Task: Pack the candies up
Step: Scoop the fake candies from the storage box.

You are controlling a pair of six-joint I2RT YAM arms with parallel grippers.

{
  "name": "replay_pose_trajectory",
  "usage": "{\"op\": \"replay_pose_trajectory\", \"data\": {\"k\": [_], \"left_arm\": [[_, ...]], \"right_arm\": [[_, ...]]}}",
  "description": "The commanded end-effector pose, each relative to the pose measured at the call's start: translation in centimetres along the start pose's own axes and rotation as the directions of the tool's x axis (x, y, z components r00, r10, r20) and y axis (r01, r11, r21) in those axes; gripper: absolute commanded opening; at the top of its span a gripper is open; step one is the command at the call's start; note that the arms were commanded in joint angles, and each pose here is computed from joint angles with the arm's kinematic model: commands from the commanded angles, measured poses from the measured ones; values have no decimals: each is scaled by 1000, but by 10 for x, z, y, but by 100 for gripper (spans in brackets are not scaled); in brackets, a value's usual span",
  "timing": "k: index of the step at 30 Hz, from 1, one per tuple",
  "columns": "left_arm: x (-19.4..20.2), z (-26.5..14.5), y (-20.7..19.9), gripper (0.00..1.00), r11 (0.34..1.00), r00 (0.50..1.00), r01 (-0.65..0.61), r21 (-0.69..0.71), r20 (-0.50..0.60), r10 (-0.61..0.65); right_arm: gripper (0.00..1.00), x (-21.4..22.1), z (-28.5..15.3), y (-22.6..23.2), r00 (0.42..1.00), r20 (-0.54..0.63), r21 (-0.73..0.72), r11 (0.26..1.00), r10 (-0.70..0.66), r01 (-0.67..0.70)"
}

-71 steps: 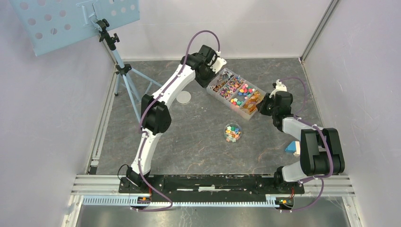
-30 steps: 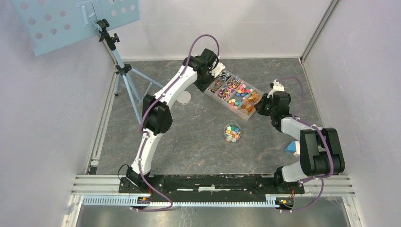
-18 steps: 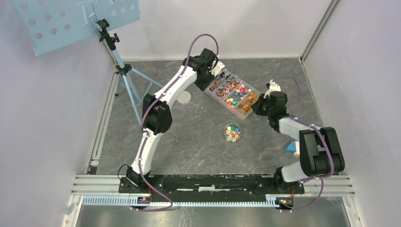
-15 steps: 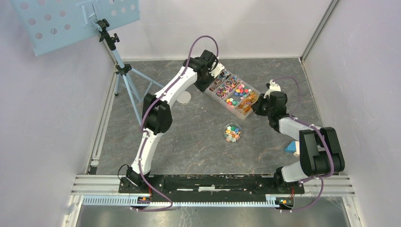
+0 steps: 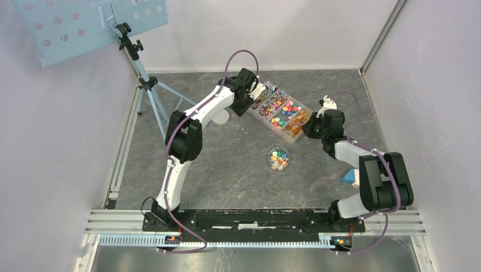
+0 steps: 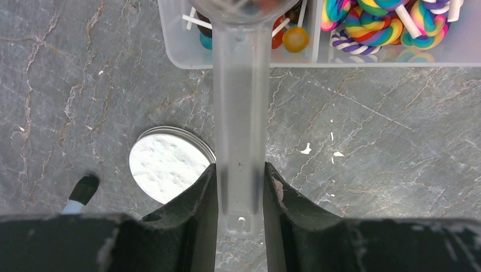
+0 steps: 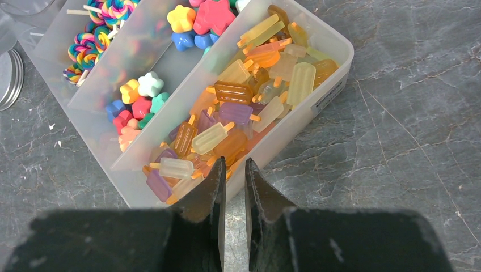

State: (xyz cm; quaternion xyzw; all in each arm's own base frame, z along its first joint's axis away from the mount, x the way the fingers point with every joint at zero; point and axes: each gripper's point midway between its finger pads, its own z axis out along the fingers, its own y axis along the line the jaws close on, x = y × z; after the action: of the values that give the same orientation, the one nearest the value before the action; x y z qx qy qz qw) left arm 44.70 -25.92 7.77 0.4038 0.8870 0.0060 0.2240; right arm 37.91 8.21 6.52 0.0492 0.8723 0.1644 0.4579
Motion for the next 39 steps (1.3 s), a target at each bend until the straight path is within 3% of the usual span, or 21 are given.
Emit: {"op": "replay_pose_trajectory", "data": {"k": [1, 11, 20, 25, 28, 31, 39], "left_arm": [[-8, -17, -1, 2, 1000, 998, -5, 22, 58, 4], [-18, -44, -4, 2, 999, 991, -14, 48, 134, 7], [-37, -105, -9, 2, 995, 970, 1, 98, 241, -25], [-29, -134, -14, 2, 992, 970, 30, 120, 235, -58], [-19, -154, -29, 2, 981, 970, 52, 186, 225, -94], [-8, -170, -54, 2, 962, 968, 67, 266, 217, -127], [34, -198, -122, 2, 942, 980, 1, 336, 185, -67]], "right_arm": [[5, 9, 2, 11, 998, -42, -74, 996, -50, 47], [8, -15, 3, 14, 999, -6, -83, 996, -46, 45], [52, -61, -8, 31, 997, 59, -110, 992, -54, 60], [61, -79, -26, 41, 993, 99, -132, 989, -58, 71], [62, -88, -46, 49, 987, 145, -150, 985, -64, 86], [54, -85, -66, 64, 983, 179, -224, 971, -46, 87], [33, -64, -128, 117, 959, 278, -410, 896, -53, 168]]}}
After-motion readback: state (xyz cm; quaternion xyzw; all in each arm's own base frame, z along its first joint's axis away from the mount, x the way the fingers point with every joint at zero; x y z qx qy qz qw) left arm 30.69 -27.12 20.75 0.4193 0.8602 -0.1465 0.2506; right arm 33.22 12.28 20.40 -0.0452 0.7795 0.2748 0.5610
